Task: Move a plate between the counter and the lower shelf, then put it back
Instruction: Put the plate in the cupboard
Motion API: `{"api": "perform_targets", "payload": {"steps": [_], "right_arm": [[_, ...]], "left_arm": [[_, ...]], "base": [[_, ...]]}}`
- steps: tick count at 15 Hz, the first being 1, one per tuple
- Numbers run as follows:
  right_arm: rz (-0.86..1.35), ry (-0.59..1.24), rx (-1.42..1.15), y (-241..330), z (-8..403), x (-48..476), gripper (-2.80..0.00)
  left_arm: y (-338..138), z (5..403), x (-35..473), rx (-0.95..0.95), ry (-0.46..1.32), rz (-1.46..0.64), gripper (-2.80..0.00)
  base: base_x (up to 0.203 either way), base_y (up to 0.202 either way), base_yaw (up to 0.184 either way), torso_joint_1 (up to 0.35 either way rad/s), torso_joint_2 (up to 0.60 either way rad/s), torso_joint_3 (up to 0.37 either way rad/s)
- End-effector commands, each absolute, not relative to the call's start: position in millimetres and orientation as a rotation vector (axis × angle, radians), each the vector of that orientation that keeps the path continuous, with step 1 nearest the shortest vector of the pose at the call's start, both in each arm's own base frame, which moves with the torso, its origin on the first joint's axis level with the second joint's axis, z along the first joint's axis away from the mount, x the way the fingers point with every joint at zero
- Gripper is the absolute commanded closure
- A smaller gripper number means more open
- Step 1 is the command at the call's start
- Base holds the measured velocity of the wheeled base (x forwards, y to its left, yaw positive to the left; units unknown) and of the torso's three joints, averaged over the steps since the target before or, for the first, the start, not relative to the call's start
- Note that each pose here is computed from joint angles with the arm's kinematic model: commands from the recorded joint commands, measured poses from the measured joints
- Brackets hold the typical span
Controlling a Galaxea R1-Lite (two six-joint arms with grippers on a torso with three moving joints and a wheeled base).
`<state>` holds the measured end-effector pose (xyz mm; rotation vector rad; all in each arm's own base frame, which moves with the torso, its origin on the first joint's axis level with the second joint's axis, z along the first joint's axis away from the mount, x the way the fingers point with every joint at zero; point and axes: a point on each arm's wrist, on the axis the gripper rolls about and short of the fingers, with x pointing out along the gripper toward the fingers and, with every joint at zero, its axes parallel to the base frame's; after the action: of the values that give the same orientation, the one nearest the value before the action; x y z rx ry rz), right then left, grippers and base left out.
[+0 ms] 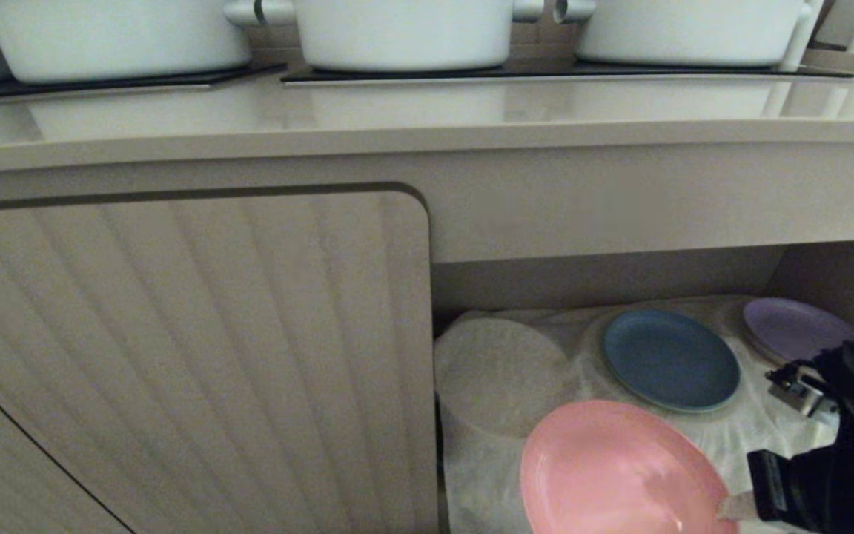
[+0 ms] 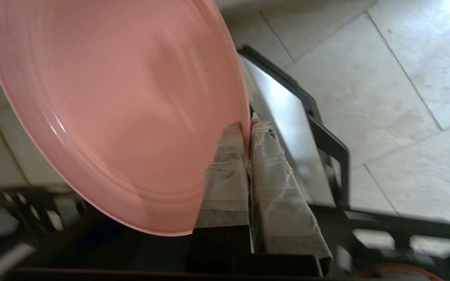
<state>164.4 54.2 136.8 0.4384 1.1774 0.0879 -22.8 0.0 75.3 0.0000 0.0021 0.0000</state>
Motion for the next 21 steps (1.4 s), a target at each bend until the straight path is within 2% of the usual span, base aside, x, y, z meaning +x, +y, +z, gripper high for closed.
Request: {"api": "perform_targets", "payload": {"steps": [1, 21], "right_arm": [[0.072, 1.212, 0.439, 59.4, 126.6, 180.1, 0.00], [0.038, 1.133, 0.585, 97.4, 83.7, 301.4, 0.00]], "left_arm": [[0.0, 75.3, -22.8, 0.000, 0.002, 0.000, 0.00], [0.0, 75.3, -22.8, 0.000, 0.002, 0.000, 0.00]], "base": [[0.000, 0.000, 0.000, 0.000, 0.00, 0.000], [0.000, 0.000, 0.000, 0.000, 0.00, 0.000]]}}
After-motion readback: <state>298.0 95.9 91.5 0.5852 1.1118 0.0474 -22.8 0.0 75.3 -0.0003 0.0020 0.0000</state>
